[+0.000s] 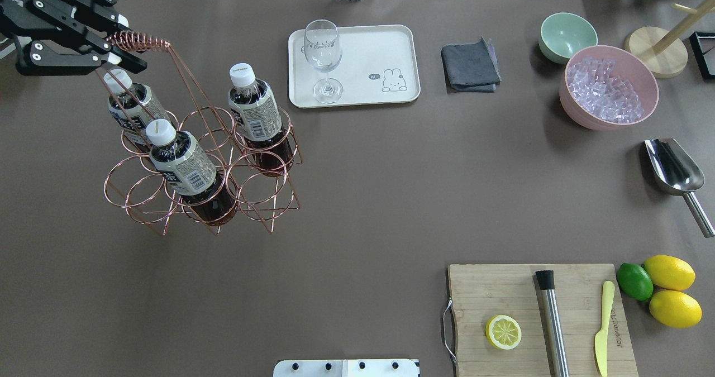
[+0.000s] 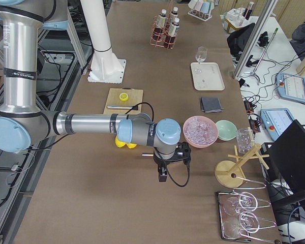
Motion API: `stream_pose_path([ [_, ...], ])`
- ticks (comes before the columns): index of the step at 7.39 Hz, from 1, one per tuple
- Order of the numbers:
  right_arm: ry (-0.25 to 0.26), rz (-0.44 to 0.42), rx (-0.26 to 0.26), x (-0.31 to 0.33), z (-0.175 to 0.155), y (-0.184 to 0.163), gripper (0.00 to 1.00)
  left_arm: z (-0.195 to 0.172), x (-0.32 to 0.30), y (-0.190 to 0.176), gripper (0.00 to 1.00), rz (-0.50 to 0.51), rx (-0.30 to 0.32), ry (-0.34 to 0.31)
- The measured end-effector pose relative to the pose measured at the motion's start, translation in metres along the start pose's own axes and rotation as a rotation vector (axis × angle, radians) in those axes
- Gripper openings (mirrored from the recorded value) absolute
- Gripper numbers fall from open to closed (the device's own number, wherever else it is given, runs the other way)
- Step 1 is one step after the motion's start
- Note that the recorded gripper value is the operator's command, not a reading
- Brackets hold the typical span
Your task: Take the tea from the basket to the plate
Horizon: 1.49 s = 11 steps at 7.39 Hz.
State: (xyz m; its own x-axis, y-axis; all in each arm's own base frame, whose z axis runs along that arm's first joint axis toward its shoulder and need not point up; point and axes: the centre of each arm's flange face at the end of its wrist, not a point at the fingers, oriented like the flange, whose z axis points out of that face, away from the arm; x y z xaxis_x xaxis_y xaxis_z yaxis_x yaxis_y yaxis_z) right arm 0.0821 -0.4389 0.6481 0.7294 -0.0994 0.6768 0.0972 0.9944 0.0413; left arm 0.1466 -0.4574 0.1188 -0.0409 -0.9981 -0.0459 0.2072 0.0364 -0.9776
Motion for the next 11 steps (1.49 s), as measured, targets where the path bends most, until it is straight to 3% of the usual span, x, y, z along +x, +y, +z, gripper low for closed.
stream_pose_path([
  [3,0.001,-0.002,0.001,0.000,0.000,0.000,0.99,0.016,-0.033,0.026,0.00,0.032,-0.027,-0.025],
  [8,0.014,-0.008,0.006,-0.001,-0.004,-0.003,0.99,0.126,-0.061,0.078,0.00,0.086,0.007,-0.047],
  [11,0.014,-0.010,0.005,-0.001,-0.003,-0.004,0.99,0.170,-0.064,0.086,0.00,0.108,-0.035,-0.060],
])
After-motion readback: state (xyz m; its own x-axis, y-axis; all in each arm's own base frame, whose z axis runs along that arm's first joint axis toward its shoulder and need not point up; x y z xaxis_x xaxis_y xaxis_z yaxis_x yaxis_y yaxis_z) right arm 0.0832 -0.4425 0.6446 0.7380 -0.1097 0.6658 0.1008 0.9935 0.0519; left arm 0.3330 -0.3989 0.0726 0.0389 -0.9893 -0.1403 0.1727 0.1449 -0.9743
